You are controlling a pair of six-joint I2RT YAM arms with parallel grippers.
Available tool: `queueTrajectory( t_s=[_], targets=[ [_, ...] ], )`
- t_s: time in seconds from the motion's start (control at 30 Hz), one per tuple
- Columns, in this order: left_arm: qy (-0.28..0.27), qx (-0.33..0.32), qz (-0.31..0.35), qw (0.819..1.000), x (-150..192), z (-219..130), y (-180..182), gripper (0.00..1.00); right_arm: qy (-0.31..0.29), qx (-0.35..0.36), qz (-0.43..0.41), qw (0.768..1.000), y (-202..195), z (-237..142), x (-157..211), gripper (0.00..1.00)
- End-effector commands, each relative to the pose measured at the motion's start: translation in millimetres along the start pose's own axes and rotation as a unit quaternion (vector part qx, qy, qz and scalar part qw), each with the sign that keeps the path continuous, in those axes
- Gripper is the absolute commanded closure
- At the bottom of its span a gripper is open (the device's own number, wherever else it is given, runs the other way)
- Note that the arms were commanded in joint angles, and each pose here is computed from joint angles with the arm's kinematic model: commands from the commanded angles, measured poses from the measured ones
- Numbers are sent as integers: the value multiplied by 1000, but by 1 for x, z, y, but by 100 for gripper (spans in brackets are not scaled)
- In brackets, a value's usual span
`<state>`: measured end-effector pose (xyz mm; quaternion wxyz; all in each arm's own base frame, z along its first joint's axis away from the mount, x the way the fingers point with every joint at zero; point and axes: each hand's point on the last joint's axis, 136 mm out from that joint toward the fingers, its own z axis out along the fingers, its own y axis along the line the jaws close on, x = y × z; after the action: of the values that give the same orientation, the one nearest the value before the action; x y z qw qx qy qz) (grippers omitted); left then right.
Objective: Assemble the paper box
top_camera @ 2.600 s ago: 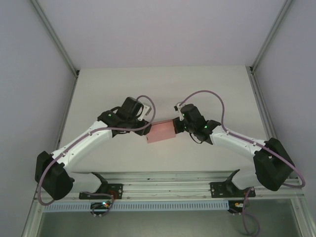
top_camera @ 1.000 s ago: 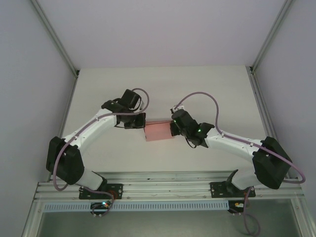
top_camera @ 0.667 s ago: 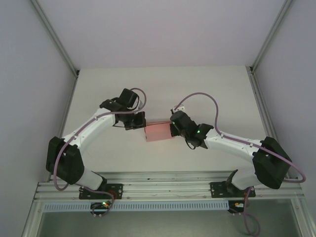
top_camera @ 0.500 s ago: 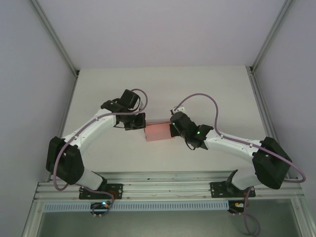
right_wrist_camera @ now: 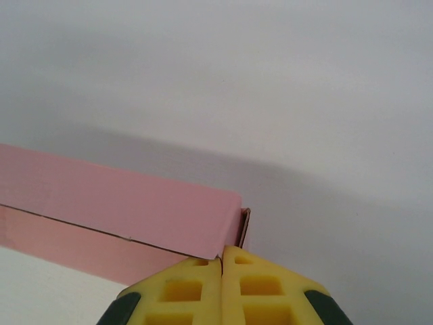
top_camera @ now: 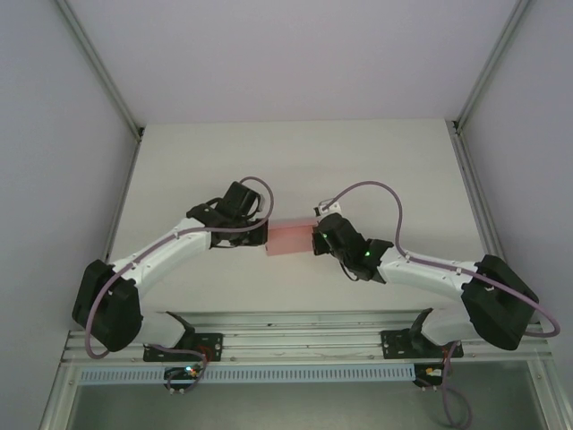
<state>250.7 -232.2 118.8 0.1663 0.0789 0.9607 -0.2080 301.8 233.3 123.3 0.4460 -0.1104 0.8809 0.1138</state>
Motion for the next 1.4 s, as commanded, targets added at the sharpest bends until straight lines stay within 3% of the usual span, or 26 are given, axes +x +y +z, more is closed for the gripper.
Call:
queueTrajectory(
  t_s=[0.0, 0.03, 0.1, 0.37, 0.47, 0.63, 0.7, 0.77, 0.8, 1.07, 1.37],
  targets=[
    [47, -26, -6, 999, 26, 15, 15, 100, 47, -8, -18, 999, -1, 0, 29, 92],
    [46, -18, -1, 999, 24, 13, 11, 98, 48, -11, -17, 999, 0, -1, 28, 91],
    [41, -7, 9, 999, 19, 10, 3, 82, 46, -20, -17, 999, 5, -3, 22, 86],
    [26, -3, 40, 999, 3, -6, -11, 69, 24, -33, -12, 999, 16, -11, -11, 48],
    [19, -9, 49, 999, -2, -15, -11, 55, 22, -31, -12, 999, 16, -15, -17, 34],
    [3, -6, 70, 998, -10, -34, -18, 44, 15, -31, -10, 999, 16, -23, -26, 16],
    [-6, -4, 79, 997, -16, -41, -21, 28, 9, -32, -12, 999, 15, -26, -33, 11],
    [-19, -7, 80, 997, -24, -47, -22, 5, -3, -22, -8, 1000, 11, -28, -42, 1],
    [-27, -5, 79, 997, -29, -49, -23, 0, -8, -19, -4, 1000, 8, -29, -47, 0],
    [-42, -23, 61, 997, -51, -40, -2, 0, 10, 20, 35, 999, -24, -7, -57, 0],
    [-4, -36, 32, 999, -36, -8, 26, 0, 62, 51, 52, 995, -49, 17, -22, 0]
  ],
)
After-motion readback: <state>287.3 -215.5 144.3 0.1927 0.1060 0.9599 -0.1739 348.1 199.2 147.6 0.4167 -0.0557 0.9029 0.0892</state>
